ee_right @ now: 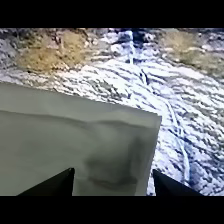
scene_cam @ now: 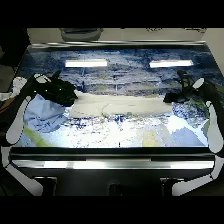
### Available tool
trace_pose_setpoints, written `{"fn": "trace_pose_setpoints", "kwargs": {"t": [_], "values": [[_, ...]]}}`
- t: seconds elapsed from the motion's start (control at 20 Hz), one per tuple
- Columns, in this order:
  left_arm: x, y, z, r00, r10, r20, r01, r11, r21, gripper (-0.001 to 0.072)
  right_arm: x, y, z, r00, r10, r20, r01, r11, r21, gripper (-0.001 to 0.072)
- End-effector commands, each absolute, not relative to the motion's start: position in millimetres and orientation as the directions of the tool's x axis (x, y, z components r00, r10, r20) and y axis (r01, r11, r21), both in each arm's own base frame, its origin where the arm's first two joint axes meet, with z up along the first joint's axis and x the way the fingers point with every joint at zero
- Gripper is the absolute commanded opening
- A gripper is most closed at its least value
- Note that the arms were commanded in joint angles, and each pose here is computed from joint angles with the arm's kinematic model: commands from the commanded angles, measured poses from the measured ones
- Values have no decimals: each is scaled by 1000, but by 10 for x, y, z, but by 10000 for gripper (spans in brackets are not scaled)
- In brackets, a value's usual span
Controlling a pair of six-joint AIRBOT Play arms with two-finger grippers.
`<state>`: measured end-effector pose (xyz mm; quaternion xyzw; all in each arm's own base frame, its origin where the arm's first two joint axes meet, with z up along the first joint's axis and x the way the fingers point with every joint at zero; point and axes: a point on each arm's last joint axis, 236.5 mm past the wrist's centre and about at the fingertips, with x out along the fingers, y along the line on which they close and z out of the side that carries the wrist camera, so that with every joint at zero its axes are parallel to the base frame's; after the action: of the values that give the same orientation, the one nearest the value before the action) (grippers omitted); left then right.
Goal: Fold the shirts.
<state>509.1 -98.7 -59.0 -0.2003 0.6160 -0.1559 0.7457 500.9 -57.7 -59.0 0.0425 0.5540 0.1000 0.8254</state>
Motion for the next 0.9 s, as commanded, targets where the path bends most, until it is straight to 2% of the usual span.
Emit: {"fn": "trace_pose_setpoints", "kwargs": {"t": [0.0, 0.1, 0.2, 0.4, 0.5, 0.55, 0.6, 0.65, 0.75, 0.8, 0.85], "values": [[5062, -996, -519, 170, -509, -844, -17, 855, -519, 474, 4993, -569, -395, 398, 309, -863, -143, 951, 275, 666], [5046, -996, -349, 182, -519, -835, 7, 850, -526, 475, 4856, -754, -430, 377, 356, -855, -68, 931, 358, 682], [5048, -1037, -153, 210, -521, -827, 36, 850, -526, 475, 4689, -713, -599, 304, 441, -844, -29, 890, 454, 686], [5005, -1213, 234, 254, -531, -809, 104, 846, -523, 474, 4626, -444, -1021, 201, 495, -845, 60, 855, 515, 691], [4955, -1353, 437, 271, -539, -798, 149, 842, -518, 474, 4619, -272, -1145, 164, 506, -847, 88, 847, 524, 654], [4926, -1432, 513, 275, -543, -793, 170, 840, -516, 474, 4610, -196, -1175, 149, 512, -846, 92, 845, 527, 540], [4891, -1532, 570, 273, -550, -789, 192, 835, -516, 471, 4615, -154, -1173, 145, 513, -846, 88, 845, 528, 268], [4853, -1658, 597, 262, -566, -782, 211, 824, -525, 462, 4617, -134, -1141, 146, 514, -845, 83, 845, 528, 64], [4750, -1982, 571, 220, -593, -775, 254, 802, -541, 432, 4639, -129, -948, 172, 514, -841, 50, 848, 528, 54], [4695, -2152, 520, 196, -599, -777, 277, 794, -542, 369, 4676, -139, -772, 205, 503, -840, 6, 857, 515, 53], [4624, -2358, 436, 163, -606, -779, 300, 782, -546, 219, 4701, -146, -555, 241, 492, -836, -40, 866, 498, 53]]}}
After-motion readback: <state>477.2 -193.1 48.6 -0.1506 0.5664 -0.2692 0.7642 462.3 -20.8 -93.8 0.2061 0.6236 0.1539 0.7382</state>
